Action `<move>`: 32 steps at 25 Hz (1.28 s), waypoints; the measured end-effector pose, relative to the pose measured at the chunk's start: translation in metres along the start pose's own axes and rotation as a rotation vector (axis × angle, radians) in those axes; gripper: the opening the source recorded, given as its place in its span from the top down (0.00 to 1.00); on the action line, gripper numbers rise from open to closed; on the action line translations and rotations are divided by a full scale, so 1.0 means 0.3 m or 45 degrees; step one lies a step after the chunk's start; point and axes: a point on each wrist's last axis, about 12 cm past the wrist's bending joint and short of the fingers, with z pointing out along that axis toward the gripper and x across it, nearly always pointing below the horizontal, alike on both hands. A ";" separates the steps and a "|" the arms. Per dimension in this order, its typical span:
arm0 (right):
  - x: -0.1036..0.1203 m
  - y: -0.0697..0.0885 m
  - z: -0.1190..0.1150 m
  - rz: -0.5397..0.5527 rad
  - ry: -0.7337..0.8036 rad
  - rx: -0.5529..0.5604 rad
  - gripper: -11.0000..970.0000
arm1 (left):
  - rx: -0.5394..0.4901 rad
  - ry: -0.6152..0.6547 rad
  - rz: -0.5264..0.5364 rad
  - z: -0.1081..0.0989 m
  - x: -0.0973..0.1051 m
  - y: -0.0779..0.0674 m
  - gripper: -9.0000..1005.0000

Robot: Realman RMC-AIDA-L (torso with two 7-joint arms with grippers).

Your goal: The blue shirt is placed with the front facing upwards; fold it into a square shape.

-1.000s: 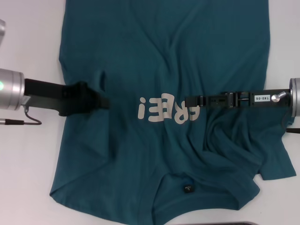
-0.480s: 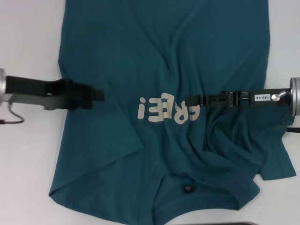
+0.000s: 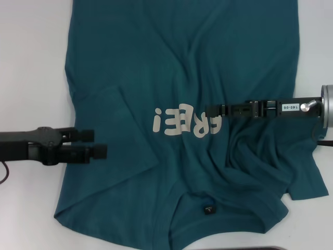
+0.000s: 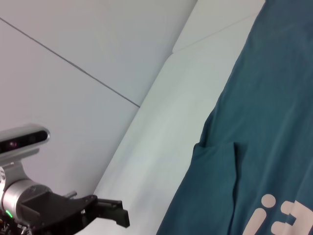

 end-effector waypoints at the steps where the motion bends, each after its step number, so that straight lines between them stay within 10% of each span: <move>1: -0.001 0.000 -0.001 0.002 -0.004 0.000 0.11 | 0.001 0.006 -0.001 0.001 0.005 0.000 0.20; 13: 0.014 -0.005 -0.041 0.099 -0.096 -0.023 0.11 | -0.023 -0.003 -0.014 -0.003 0.021 0.007 0.07; 24: 0.040 -0.050 -0.319 0.476 -0.050 0.136 0.11 | -0.147 -0.072 -0.069 0.024 0.013 0.055 0.07; 32: 0.107 -0.056 -0.342 0.612 0.109 0.195 0.11 | -0.170 -0.084 -0.066 0.026 0.004 0.062 0.07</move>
